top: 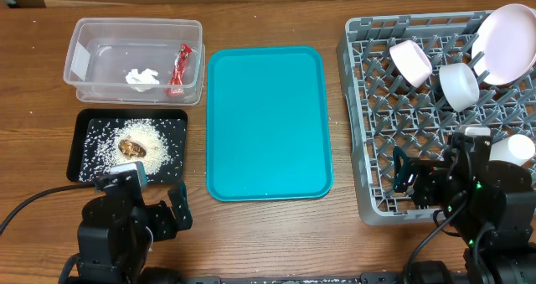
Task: Sort waste into correct bins and load items into the dishwasher
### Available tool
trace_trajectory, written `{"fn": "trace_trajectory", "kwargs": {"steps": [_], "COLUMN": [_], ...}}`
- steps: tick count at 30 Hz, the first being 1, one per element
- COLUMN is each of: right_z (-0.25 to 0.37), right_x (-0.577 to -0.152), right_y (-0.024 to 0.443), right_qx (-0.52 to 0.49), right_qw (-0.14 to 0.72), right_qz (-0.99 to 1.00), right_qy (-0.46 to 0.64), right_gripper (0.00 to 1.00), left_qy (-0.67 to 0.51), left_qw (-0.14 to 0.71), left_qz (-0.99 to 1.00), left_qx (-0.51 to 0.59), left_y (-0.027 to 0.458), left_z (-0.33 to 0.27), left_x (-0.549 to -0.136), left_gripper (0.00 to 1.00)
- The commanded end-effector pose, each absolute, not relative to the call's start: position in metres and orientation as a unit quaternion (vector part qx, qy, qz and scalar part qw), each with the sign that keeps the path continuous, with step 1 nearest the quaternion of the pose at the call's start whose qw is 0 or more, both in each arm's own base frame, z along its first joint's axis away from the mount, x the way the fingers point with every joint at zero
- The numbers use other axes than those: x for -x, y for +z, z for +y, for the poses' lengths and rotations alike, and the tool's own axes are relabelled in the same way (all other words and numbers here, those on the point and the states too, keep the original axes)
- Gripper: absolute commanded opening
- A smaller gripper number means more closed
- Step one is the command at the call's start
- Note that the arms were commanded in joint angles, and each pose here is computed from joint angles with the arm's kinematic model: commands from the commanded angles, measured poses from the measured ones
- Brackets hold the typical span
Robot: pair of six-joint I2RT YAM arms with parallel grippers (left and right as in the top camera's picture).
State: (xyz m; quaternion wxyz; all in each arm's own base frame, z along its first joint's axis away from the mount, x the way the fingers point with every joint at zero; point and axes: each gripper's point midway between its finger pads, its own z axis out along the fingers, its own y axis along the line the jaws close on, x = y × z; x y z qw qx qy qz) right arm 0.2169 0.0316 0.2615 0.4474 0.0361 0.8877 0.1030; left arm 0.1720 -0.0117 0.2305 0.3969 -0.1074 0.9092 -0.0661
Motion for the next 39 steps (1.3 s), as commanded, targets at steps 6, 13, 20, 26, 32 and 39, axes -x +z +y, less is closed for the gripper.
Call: {"fn": "trace_trajectory", "kwargs": {"steps": [6, 13, 20, 26, 32, 39], "right_z": [0.029, 0.028, 0.025, 0.031, 0.043, 0.046], "right_x": [-0.217, -0.205, -0.197, -0.203, -0.213, -0.223], "right_y": [0.260, 0.242, 0.231, 0.235, 0.241, 0.245], "right_qx": [-0.042, -0.046, -0.045, -0.029, -0.001, 0.010], "right_qw": [0.447, 0.409, 0.420, 0.505, 0.607, 0.709], "right_qz": [0.888, 0.907, 0.902, 0.856, 0.784, 0.689], "right_qy": [0.098, 0.094, 0.089, 0.106, 0.134, 0.151], "right_gripper": [1.00, 1.00, 1.00, 1.00, 1.00, 1.00], "left_qy": [-0.062, -0.062, -0.062, -0.062, -0.062, -0.062], "left_qw": [0.395, 0.395, 0.395, 0.395, 0.395, 0.395], "left_qz": [0.910, 0.910, 0.910, 0.910, 0.910, 0.910], "left_qx": [0.113, 0.113, 0.113, 0.113, 0.113, 0.113], "left_y": [0.227, 0.227, 0.227, 0.227, 0.227, 0.227], "left_z": [-0.010, -0.010, -0.010, -0.010, -0.010, -0.010], "left_x": [-0.171, -0.171, -0.171, -0.171, -0.170, -0.170], "left_gripper": [1.00, 1.00, 1.00, 1.00, 1.00, 1.00]}}
